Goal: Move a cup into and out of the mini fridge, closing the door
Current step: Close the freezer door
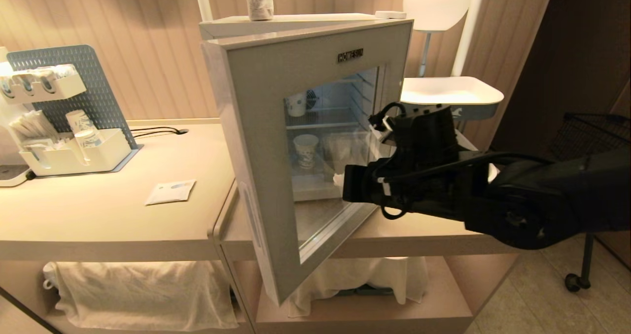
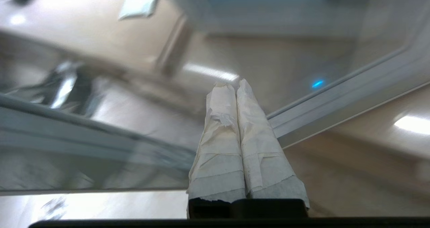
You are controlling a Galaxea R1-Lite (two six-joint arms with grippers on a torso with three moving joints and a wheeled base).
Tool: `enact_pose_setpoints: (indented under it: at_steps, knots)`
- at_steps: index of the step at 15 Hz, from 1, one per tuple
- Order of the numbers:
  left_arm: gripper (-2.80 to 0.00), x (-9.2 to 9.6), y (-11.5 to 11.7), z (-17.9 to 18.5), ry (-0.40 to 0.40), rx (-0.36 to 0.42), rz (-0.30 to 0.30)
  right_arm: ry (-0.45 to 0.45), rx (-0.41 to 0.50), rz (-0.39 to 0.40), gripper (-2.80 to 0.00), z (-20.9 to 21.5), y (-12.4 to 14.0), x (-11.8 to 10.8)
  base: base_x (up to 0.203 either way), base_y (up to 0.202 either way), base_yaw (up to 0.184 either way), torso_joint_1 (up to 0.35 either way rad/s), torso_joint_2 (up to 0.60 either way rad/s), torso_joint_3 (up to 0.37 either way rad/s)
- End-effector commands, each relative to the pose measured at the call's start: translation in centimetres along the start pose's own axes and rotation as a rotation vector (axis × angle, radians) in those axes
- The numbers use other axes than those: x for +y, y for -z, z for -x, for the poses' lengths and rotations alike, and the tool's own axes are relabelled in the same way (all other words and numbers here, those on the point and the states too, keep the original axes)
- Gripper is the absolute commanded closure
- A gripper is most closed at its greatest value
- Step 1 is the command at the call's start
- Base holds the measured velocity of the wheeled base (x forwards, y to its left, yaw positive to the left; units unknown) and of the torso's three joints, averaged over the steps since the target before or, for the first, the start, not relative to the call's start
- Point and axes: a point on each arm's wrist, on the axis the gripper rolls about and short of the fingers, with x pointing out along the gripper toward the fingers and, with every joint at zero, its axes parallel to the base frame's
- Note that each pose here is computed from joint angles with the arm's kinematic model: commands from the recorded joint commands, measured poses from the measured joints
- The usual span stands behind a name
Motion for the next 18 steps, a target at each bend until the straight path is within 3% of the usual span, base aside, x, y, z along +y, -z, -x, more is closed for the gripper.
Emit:
enact_pose_setpoints:
  at_steps: [1,3,5,7,9,18]
  knots:
    - [0.0,0.0,0.0,0.0,0.0,0.001,0.0,0.172,-0.063,0.058,0.0,-3.6,1.4,0.5,0.0,0.0,0.0,0.0,0.0,0.0]
    - [0.0,0.0,0.0,0.0,0.0,0.001,0.0,0.273,-0.19,0.156,0.0,-5.6,1.5,1.5,0.0,0.0,0.0,0.0,0.0,0.0]
    - [0.0,0.0,0.0,0.0,0.0,0.001,0.0,0.276,-0.338,0.218,0.0,-6.1,0.6,2.2,0.0,0.0,0.0,0.0,0.0,0.0]
    - [0.0,0.0,0.0,0.0,0.0,0.001,0.0,0.276,-0.423,0.304,0.0,-6.4,0.1,2.5,0.0,0.0,0.0,0.0,0.0,0.0]
    - [0.0,0.0,0.0,0.0,0.0,0.001,0.0,0.285,-0.453,0.344,0.0,-7.0,0.1,2.4,0.0,0.0,0.0,0.0,0.0,0.0]
    - [0.0,0.0,0.0,0.0,0.0,0.001,0.0,0.329,-0.502,0.35,0.0,-8.0,-1.4,1.5,0.0,0.0,0.0,0.0,0.0,0.0]
